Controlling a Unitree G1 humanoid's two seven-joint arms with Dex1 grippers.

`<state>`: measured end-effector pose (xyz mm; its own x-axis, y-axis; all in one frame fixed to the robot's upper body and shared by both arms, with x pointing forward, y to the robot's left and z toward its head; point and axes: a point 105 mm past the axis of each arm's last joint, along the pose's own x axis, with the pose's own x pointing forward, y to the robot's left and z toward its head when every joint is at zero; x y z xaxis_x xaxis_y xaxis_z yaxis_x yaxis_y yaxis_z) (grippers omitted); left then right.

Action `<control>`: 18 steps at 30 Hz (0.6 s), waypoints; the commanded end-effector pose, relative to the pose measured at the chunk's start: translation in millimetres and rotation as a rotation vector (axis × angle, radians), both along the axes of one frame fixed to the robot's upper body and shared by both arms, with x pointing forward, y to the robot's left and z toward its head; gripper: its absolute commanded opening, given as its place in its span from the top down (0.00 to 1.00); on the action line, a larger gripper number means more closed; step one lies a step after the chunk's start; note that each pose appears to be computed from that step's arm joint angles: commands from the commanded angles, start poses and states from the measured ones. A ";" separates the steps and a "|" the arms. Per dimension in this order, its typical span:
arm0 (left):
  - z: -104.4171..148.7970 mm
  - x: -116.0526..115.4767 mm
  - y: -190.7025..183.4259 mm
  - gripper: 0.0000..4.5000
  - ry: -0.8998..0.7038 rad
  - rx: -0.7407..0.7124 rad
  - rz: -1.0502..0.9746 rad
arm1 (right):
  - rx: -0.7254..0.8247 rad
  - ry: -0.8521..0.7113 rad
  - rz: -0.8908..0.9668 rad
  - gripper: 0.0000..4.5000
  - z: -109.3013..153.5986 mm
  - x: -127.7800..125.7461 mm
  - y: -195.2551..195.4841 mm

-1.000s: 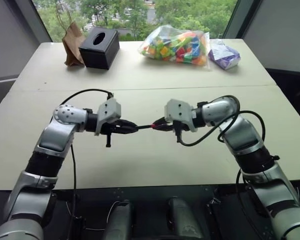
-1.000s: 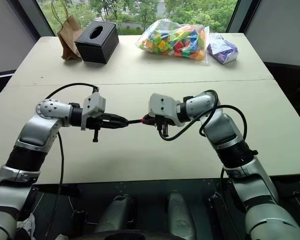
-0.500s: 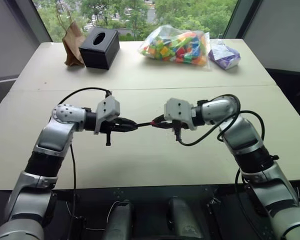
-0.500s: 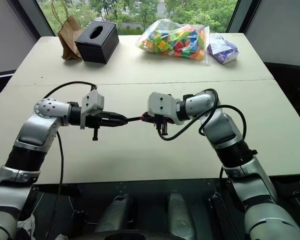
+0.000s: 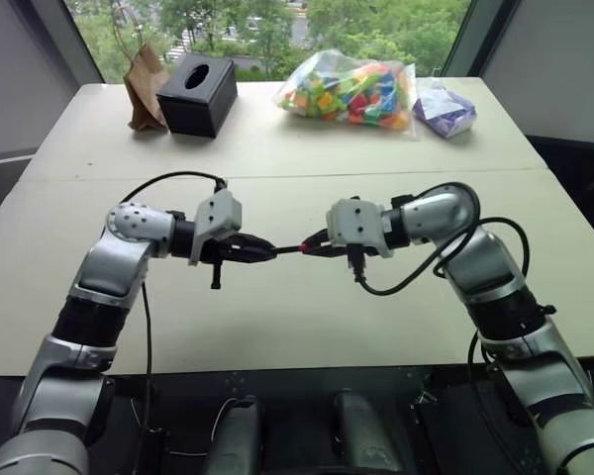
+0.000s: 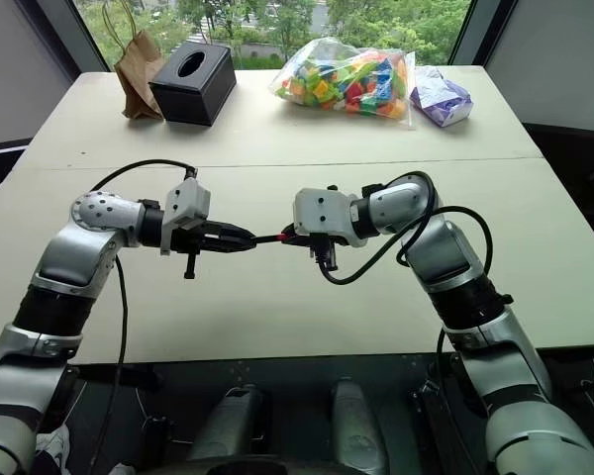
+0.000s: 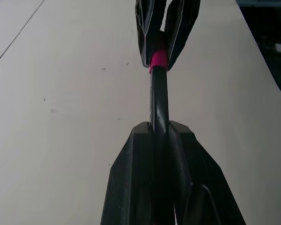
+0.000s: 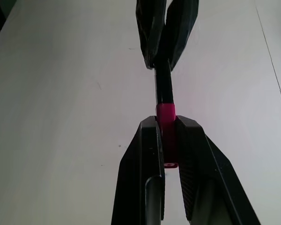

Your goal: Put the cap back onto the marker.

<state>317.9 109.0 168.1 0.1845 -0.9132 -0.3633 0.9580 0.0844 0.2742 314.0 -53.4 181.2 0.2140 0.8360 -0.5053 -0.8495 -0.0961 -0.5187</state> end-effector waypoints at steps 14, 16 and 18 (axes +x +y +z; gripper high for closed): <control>21.7 -0.4 -14.6 1.00 -0.122 -0.036 -0.017 | 0.000 -0.035 0.190 0.99 3.5 -23.0 33.2; 19.2 -0.6 -10.9 1.00 -0.114 -0.040 0.002 | -0.008 -0.032 0.153 0.99 1.4 -17.7 24.8; 16.6 -0.6 -6.6 1.00 -0.105 -0.042 0.026 | -0.020 -0.027 0.118 0.78 -1.0 -12.8 15.5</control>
